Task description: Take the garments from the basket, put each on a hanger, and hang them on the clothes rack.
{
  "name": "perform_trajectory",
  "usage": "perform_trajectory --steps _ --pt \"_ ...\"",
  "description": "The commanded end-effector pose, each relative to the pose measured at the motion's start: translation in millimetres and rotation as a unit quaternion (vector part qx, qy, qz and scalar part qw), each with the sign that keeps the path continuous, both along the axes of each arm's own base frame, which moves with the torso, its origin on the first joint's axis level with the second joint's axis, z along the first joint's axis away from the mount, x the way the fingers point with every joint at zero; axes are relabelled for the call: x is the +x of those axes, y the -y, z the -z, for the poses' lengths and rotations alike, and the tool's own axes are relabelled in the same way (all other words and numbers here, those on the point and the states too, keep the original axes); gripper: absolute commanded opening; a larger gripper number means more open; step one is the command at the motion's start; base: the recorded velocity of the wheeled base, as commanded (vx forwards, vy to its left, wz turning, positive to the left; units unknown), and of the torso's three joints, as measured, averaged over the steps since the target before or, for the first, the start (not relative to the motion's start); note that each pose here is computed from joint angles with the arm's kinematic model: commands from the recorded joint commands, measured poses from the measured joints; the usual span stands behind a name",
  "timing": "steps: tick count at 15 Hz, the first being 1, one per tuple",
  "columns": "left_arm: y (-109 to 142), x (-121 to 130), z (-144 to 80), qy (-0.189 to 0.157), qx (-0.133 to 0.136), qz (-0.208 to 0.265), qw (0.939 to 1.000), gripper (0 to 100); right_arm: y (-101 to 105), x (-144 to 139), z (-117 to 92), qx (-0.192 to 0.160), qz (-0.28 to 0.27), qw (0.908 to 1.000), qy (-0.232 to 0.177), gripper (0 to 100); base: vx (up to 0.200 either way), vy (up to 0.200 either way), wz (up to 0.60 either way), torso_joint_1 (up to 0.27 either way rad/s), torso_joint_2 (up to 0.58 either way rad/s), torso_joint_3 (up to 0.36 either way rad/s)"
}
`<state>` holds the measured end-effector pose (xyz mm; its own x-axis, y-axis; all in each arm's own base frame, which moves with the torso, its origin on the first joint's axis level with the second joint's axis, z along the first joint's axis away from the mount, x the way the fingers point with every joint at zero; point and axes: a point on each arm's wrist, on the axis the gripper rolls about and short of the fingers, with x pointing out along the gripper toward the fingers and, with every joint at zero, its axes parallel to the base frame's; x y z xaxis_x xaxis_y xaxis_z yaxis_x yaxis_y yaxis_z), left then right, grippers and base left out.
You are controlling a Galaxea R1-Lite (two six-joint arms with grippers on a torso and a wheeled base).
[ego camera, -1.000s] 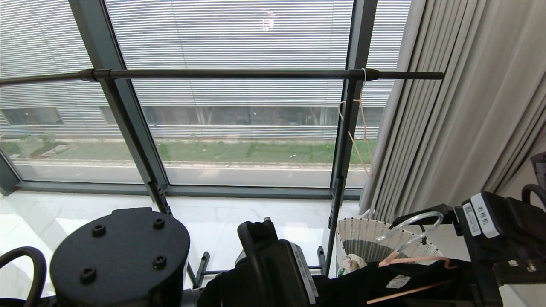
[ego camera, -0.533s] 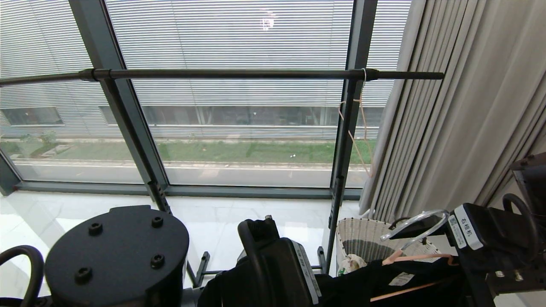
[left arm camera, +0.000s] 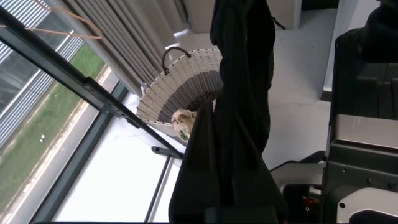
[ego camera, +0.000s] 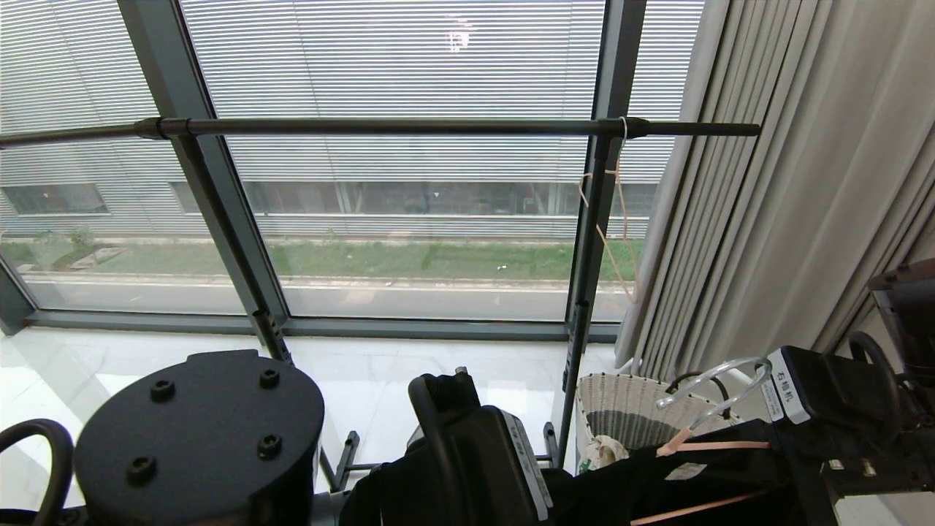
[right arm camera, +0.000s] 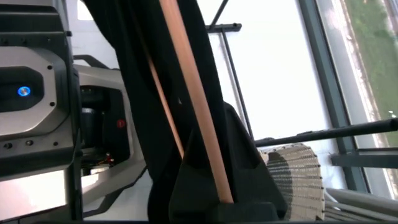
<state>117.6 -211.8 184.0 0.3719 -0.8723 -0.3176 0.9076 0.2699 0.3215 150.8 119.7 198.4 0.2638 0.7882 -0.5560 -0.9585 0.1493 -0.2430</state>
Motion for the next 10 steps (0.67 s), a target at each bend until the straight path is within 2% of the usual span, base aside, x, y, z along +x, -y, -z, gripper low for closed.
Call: perform_trajectory --steps 1,3,4,6,8,10 --pt "0 0 -1 0.002 -0.002 -0.001 1.0000 0 -1 2 0 0.005 0.002 1.0000 0.008 0 0.000 0.000 0.00 0.000 0.00 0.000" --pt "0 0 0 -0.001 -0.002 -0.003 1.0000 0 -2 3 -3 0.014 0.001 0.9997 0.022 0 0.000 0.000 0.00 0.000 0.00 0.000" --pt "1 -1 0 -0.001 -0.002 -0.003 1.0000 100 -2 4 -4 0.016 -0.003 0.9994 0.032 0 0.000 0.000 0.00 0.000 0.00 0.000" --pt "-1 0 2 0.002 0.004 -0.021 0.9998 100 -2 4 -6 0.017 -0.015 0.9981 0.057 0 0.000 0.000 0.00 0.000 0.00 0.000" --pt "-9 0 15 -0.003 0.030 -0.050 0.9983 100 -1 2 -10 0.021 -0.038 0.9953 0.087 0 0.000 0.000 0.00 0.000 0.00 0.000" --pt "-20 -7 25 -0.011 0.045 -0.050 0.9977 100 5 7 -12 0.024 -0.021 0.9943 0.101 0 0.000 0.000 0.00 0.000 0.00 0.000"
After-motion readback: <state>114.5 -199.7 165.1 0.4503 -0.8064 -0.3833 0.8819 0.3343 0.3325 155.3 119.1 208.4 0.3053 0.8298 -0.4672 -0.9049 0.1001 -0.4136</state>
